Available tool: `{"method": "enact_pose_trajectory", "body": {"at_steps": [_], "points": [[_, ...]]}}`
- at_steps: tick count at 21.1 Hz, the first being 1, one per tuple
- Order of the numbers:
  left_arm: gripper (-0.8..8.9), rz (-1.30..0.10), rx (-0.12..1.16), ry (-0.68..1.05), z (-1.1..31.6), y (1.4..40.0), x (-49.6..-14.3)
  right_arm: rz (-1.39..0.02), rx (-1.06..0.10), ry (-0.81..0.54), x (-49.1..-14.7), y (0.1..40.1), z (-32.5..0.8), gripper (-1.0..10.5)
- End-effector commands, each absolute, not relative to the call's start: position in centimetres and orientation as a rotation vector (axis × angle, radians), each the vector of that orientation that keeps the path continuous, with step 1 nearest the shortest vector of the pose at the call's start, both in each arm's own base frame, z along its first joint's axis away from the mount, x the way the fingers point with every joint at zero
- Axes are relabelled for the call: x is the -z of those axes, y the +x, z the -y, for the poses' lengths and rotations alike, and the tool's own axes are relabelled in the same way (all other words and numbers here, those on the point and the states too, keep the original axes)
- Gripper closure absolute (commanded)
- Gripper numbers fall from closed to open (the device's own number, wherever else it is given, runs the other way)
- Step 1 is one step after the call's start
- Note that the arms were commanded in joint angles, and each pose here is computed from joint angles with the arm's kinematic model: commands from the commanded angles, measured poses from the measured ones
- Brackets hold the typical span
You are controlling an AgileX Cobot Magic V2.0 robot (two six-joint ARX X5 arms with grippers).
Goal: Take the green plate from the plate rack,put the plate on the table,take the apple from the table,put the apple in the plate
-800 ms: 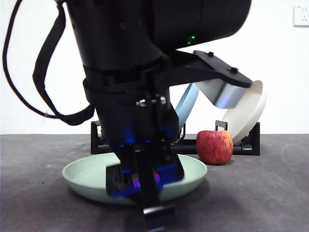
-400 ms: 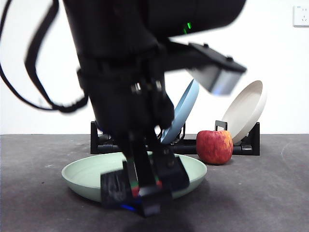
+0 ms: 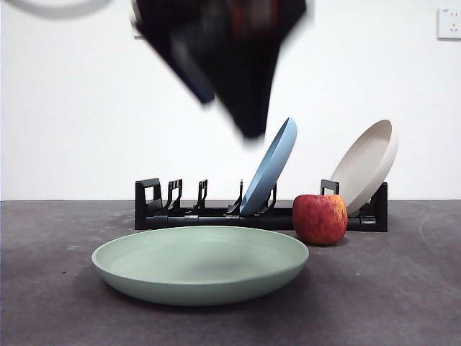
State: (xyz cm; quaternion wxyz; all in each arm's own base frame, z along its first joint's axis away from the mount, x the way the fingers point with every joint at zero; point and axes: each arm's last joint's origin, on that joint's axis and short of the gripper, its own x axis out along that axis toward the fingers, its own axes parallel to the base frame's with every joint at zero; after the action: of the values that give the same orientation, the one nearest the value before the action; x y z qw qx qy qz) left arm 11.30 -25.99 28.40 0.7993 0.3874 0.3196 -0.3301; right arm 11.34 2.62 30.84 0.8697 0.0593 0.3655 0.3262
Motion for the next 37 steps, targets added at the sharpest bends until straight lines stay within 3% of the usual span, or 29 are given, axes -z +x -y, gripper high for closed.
{"method": "enact_pose_trajectory", "body": {"at_steps": [1,6,13,18,24,37], "points": [[3.34,-0.672,0.754,0.662,24.8,10.5,-31.7,-0.724,-0.666,0.155,-31.1,12.9,-2.8,2.9],[3.37,-0.594,0.866,0.459,22.0,9.1,-37.0,-0.700,-0.647,0.167,-30.6,16.5,-3.3,2.9],[3.38,-0.499,0.899,0.306,18.4,7.7,-40.8,-0.742,-0.571,0.072,-28.0,21.5,-5.7,2.8],[3.38,-0.507,0.891,0.260,16.9,7.1,-41.3,-0.757,-0.517,-0.009,-25.2,24.8,-8.2,2.1],[3.38,-0.563,0.872,0.266,16.6,7.0,-40.9,-0.747,-0.472,-0.083,-20.9,28.3,-11.3,2.1],[3.38,-0.566,0.870,0.260,16.6,7.0,-40.9,-0.790,-0.437,-0.098,-16.9,32.5,-12.9,2.1]]}}
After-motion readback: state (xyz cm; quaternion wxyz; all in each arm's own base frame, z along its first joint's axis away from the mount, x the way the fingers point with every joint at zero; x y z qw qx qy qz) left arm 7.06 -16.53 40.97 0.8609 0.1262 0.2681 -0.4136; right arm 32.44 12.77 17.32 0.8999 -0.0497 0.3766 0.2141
